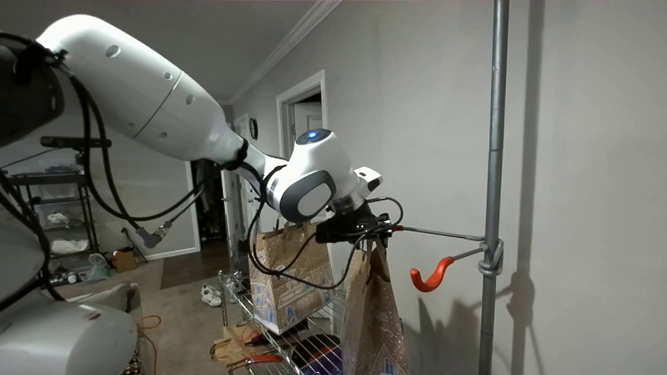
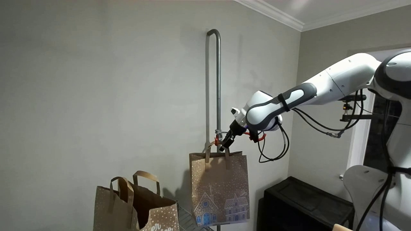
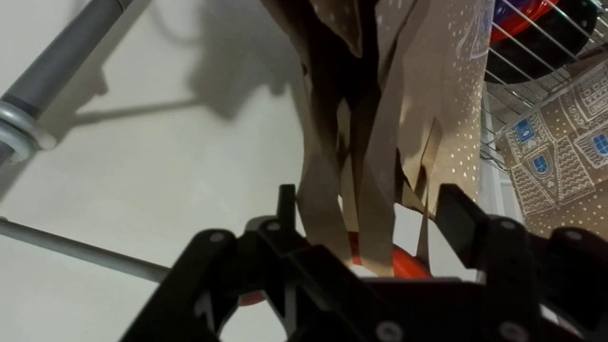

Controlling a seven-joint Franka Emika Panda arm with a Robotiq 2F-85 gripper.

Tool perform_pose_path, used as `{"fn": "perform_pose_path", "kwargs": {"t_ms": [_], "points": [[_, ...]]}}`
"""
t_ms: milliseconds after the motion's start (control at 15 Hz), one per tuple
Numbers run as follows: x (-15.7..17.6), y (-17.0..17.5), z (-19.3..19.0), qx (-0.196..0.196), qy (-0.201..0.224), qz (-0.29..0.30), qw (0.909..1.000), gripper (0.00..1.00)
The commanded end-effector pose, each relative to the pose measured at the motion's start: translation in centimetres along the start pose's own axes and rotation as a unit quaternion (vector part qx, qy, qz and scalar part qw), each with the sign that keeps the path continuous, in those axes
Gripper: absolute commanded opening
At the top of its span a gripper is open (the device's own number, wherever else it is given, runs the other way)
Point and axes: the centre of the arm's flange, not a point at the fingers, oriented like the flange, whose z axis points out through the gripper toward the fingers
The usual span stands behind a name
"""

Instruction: Remove the paper bags from the stand and put them on the topmost shelf of the rack.

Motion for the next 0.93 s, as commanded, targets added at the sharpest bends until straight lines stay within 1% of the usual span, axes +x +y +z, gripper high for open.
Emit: {"fn": "perform_pose_path", "kwargs": {"t_ms": [0,267,400,667,733,867], "points": [[0.2,0.4,0.8,0.008,0.001,-0.009,0.9999,0.47],[0.0,0.5,0.9,0.003,-0.003,-0.003,1.0,0.19],[-0.2,0.8,0.7,-0.001,-0.004,0.001,1.0,0.08],[-0.1,0.7,0.1,-0.004,-0.002,0.002,1.0,0.01],[0.0,0.6,-0.3,-0.005,-0.001,0.001,1.0,0.01],[0.1,0.5,-1.3,-0.013,0.0,0.0,0.9999,0.06]]}}
